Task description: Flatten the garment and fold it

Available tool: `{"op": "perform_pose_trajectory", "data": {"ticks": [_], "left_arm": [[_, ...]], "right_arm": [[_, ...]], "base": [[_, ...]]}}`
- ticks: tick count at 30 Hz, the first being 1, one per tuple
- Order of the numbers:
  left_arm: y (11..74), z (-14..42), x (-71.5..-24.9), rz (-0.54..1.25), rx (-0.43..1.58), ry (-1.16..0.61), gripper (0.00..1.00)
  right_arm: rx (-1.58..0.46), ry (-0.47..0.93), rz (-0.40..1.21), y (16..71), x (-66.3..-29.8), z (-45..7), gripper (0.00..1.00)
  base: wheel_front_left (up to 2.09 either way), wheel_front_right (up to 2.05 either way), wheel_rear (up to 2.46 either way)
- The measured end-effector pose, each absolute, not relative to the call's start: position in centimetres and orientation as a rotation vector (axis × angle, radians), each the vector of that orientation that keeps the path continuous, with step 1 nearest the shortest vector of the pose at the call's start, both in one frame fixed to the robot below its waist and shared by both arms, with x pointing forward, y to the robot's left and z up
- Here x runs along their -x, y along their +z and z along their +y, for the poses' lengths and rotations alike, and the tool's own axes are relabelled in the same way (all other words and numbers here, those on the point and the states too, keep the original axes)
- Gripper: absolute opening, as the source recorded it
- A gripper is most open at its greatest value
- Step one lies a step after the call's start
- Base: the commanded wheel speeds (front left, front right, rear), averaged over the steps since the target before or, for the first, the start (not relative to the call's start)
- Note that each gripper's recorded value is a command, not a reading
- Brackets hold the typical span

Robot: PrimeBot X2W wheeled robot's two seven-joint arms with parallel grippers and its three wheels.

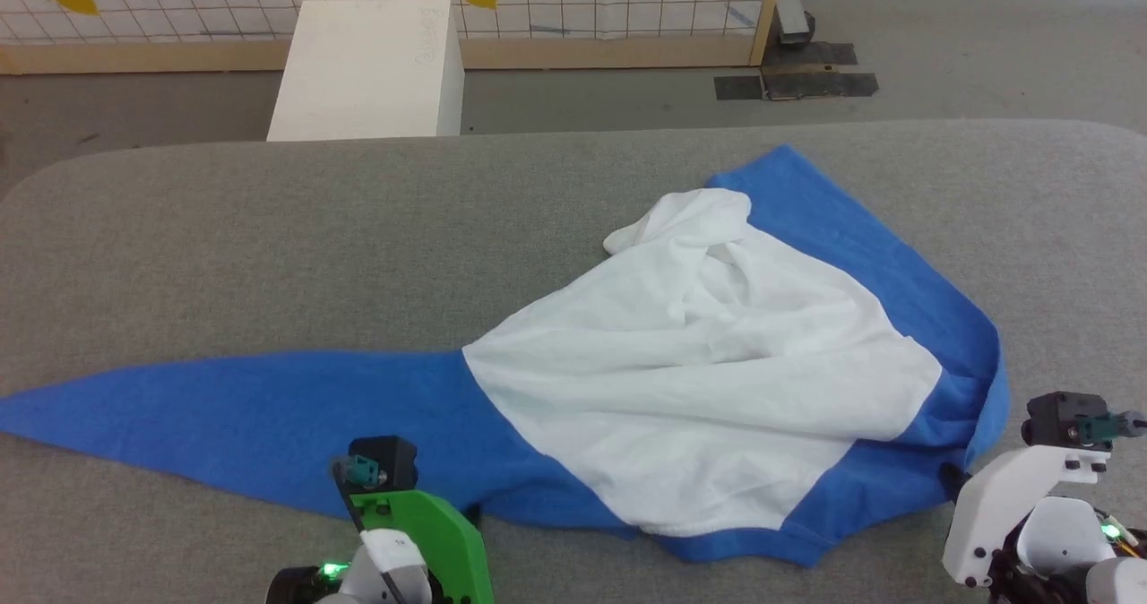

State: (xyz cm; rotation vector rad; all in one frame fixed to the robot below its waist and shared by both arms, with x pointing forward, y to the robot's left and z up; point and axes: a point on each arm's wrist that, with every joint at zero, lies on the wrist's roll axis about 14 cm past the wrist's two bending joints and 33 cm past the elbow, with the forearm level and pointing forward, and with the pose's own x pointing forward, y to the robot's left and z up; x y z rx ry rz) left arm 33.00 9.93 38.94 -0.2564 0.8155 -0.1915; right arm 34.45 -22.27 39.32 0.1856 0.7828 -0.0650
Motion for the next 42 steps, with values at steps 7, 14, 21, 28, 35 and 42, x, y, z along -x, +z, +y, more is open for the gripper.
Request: {"op": "perform_pose_trajectory", "data": {"ticks": [7,14,21,28,35,42], "left_arm": [[39.4,9.5,-33.2,0.779,0.291,-0.209,0.00],[43.4,10.6,-35.4,0.602,0.401,-0.179,0.00],[52.3,13.0,-38.7,0.286,0.552,-0.183,0.00],[67.0,15.2,-42.4,-0.120,0.545,-0.279,0.00],[80.4,16.9,-42.4,-0.456,0.467,-0.323,0.00],[85.4,18.4,-43.5,-0.535,0.438,-0.287,0.00]], "right_arm": [[-0.188,-0.058,0.781,39.2,-34.5,-22.0,0.00],[-0.235,-0.045,0.709,40.5,-35.1,-21.7,0.00],[-0.440,0.039,0.443,47.2,-38.4,-20.2,0.00],[-0.464,0.227,0.020,63.5,-43.0,-18.0,0.00],[-0.447,0.347,-0.205,75.5,-43.8,-16.9,0.00],[-0.483,0.397,-0.229,80.2,-45.6,-16.3,0.00]], "base": [[0.00,0.00,0.00],[0.00,0.00,0.00],[0.00,0.00,0.00],[0.00,0.00,0.00],[0.00,0.00,0.00],[0.00,0.00,0.00]]}}
